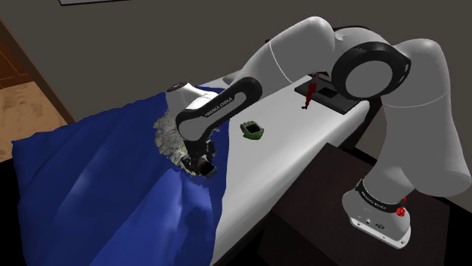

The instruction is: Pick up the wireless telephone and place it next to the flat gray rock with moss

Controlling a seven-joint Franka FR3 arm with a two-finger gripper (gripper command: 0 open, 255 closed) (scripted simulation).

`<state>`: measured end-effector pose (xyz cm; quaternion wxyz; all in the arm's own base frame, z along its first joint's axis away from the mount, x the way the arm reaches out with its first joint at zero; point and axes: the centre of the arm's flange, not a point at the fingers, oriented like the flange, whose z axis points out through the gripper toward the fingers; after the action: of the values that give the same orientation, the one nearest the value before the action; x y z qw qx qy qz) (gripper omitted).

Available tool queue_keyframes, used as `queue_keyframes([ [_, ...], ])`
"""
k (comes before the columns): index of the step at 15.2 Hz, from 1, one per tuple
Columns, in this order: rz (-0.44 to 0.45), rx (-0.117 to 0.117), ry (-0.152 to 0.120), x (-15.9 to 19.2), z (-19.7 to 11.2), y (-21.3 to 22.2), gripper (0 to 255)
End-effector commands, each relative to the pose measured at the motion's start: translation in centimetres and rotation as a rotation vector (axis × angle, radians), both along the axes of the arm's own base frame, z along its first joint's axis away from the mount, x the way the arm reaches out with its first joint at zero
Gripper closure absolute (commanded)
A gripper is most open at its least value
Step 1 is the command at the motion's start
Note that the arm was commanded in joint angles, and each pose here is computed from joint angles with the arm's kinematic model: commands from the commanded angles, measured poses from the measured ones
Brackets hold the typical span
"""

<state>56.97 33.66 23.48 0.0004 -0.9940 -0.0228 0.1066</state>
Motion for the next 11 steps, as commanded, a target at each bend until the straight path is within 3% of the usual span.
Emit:
queue_keyframes([
  [1,-0.001,-0.001,0.000,-0.2,0.0,2.6,255],
  [8,-0.001,-0.001,0.000,0.1,0.0,12.6,255],
  [11,-0.001,-0.001,0.000,0.1,-1.6,12.6,255],
])
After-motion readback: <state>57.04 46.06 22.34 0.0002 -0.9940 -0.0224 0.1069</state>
